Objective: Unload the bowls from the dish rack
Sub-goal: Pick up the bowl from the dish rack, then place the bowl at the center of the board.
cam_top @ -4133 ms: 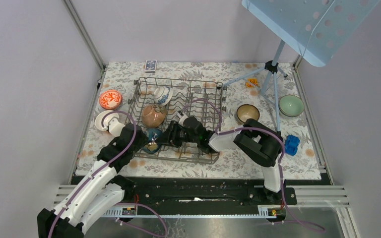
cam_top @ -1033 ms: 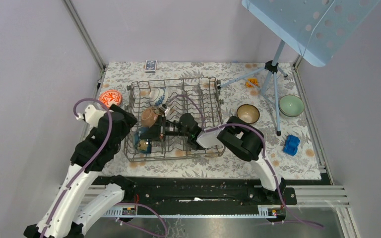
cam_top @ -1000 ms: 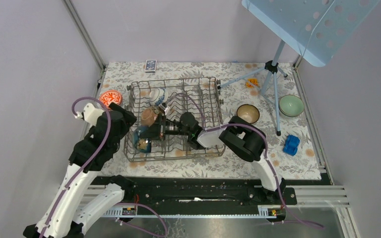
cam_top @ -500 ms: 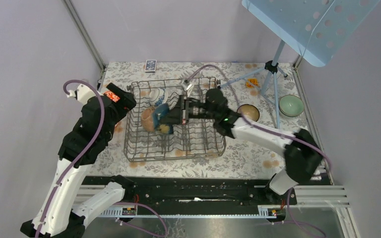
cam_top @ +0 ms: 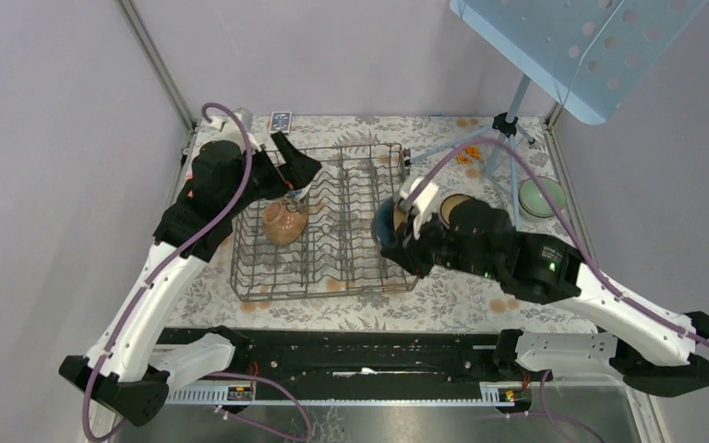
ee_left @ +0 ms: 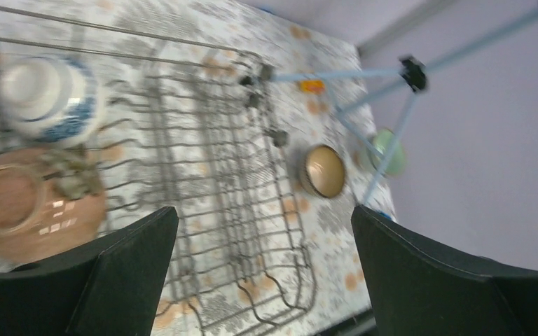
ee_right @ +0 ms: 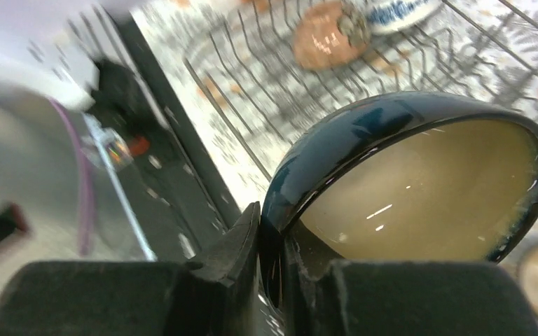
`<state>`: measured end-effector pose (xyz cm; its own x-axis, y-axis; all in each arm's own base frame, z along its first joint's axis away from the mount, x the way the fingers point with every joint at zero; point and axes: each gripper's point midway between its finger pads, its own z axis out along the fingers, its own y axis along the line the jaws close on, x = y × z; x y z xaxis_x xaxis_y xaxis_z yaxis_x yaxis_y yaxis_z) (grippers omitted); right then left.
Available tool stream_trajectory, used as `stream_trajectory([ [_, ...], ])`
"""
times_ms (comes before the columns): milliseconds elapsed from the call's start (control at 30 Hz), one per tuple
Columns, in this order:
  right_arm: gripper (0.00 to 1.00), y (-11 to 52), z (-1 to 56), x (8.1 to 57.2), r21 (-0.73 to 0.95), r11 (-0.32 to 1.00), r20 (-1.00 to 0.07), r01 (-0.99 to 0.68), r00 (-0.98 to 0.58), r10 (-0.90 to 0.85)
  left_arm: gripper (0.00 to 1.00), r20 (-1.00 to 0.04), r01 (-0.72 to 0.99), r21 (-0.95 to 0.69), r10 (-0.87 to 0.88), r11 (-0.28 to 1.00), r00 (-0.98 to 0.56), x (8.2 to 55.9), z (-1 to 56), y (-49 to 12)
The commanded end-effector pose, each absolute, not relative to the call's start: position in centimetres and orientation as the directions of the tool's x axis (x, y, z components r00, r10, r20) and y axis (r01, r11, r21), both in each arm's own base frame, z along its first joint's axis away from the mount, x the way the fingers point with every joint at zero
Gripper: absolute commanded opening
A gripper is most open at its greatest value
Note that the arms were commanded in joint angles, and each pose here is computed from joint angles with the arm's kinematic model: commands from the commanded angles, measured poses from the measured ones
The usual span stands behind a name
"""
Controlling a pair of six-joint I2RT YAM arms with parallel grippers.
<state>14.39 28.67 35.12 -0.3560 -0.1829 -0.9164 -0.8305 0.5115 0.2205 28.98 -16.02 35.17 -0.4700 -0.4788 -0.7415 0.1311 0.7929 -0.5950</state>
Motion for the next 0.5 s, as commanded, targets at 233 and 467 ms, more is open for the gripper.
stream_trajectory([
  [233, 0.00, 23.1, 30.5, 14.4, -0.423, 0.443, -0.767, -0.791, 0.052, -0.640, 0.99, -0.759, 0.556, -0.637, -0.305, 0.534, -0.576, 24.5, 38.2, -22.9],
  [467, 0.00, 23.3, 27.7, 11.7, -0.586, 0.199, -0.586, -0.786, 0.241, -0.774, 0.99, -0.764, 0.647, -0.636, -0.226, 0.419, -0.604, 21.0, 36.8, -23.8],
])
